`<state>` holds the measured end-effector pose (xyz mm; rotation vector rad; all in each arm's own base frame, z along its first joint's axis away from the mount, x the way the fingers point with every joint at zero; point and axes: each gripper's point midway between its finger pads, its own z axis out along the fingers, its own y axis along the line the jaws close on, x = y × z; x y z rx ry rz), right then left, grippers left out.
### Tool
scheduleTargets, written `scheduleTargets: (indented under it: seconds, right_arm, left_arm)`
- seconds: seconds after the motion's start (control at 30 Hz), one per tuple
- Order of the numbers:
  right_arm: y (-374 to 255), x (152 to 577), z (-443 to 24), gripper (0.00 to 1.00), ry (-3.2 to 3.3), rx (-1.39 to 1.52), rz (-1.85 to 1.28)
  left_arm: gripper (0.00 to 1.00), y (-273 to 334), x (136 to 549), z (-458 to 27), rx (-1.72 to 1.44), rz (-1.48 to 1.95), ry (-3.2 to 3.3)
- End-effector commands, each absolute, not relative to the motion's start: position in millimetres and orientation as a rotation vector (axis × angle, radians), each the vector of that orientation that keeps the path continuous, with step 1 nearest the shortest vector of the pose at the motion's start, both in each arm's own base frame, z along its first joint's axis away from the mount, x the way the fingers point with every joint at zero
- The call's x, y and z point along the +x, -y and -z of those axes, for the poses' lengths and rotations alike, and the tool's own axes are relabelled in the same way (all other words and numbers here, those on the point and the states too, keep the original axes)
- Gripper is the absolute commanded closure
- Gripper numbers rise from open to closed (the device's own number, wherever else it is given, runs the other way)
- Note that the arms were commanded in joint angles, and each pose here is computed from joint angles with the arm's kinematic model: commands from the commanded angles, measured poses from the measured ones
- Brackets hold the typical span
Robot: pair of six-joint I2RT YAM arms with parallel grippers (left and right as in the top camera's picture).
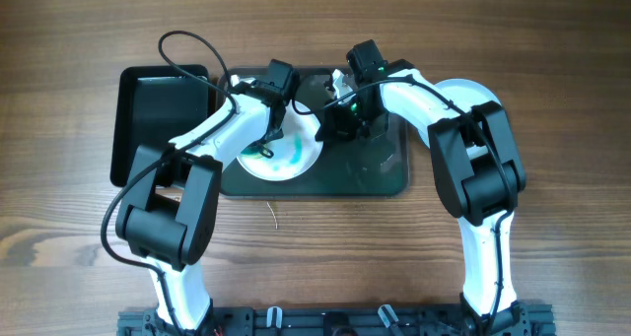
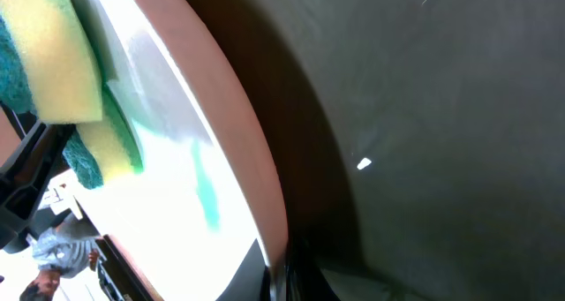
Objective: Clean dirty plates on tray and stack at the side
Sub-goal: 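Hold the white plate with right gripper, scrub it with left sponge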
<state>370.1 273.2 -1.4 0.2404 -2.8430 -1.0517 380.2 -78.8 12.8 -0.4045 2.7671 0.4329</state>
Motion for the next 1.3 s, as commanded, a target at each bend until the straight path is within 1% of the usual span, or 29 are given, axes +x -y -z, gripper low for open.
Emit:
scheduleTargets:
  seconds: [0.0,0.17,0.2,0.3,0.37,0.53,0.6,0.67,0.77,0.83,0.93,1.1,1.2,1.27]
  right_arm:
    - [-248,350,58,0.96,2.827,0.171,0.829]
    - [-247,350,58,0.96,2.826,0.17,0.828]
    - [-247,350,58,0.96,2.827,0.171,0.828]
    - [-247,350,58,0.96,2.826,0.171,0.828]
    - [-247,350,58,0.96,2.826,0.169,0.827]
    - [-247,350,58,0.96,2.826,0.172,0.827]
    - [-247,350,58,0.96,2.826,0.171,0.827]
    - [-247,350,58,0.96,2.826,0.171,0.827]
    - [-247,350,58,0.96,2.826,0.171,0.827]
    - [-247,350,58,0.96,2.826,0.171,0.827]
    - [-247,350,58,0.96,2.826,0.171,0.827]
    - [-247,350,58,0.96,2.826,0.171,0.828]
    - [-247,350,58,0.96,2.826,0.171,0.827]
    - [-247,350,58,0.96,2.826,0.171,0.827]
  left_arm:
    - [0.96,100,363,13,-0.191,-0.234,-2.969]
    - [0.96,177,338,10,0.378,0.44,-3.059]
    - [0.96,183,336,8,0.442,0.496,-3.045]
    - [0.96,181,341,9,0.507,0.46,-3.011]
    - [0.96,171,352,11,0.498,0.349,-2.982]
    - [0.96,141,386,11,0.408,0.033,-2.886]
    - [0.96,121,398,8,0.274,-0.141,-2.843]
    - [0.96,92,407,0,0.077,-0.354,-2.781]
    - [0.96,57,405,-12,-0.203,-0.591,-2.676]
    - [0.96,47,402,-17,-0.281,-0.663,-2.635]
    - [0.96,45,401,-18,-0.309,-0.669,-2.627]
    - [0.96,44,390,-15,-0.488,-0.643,-2.62]
    - [0.96,60,385,-4,-0.506,-0.513,-2.703]
    - [0.96,84,378,6,-0.511,-0.328,-2.81]
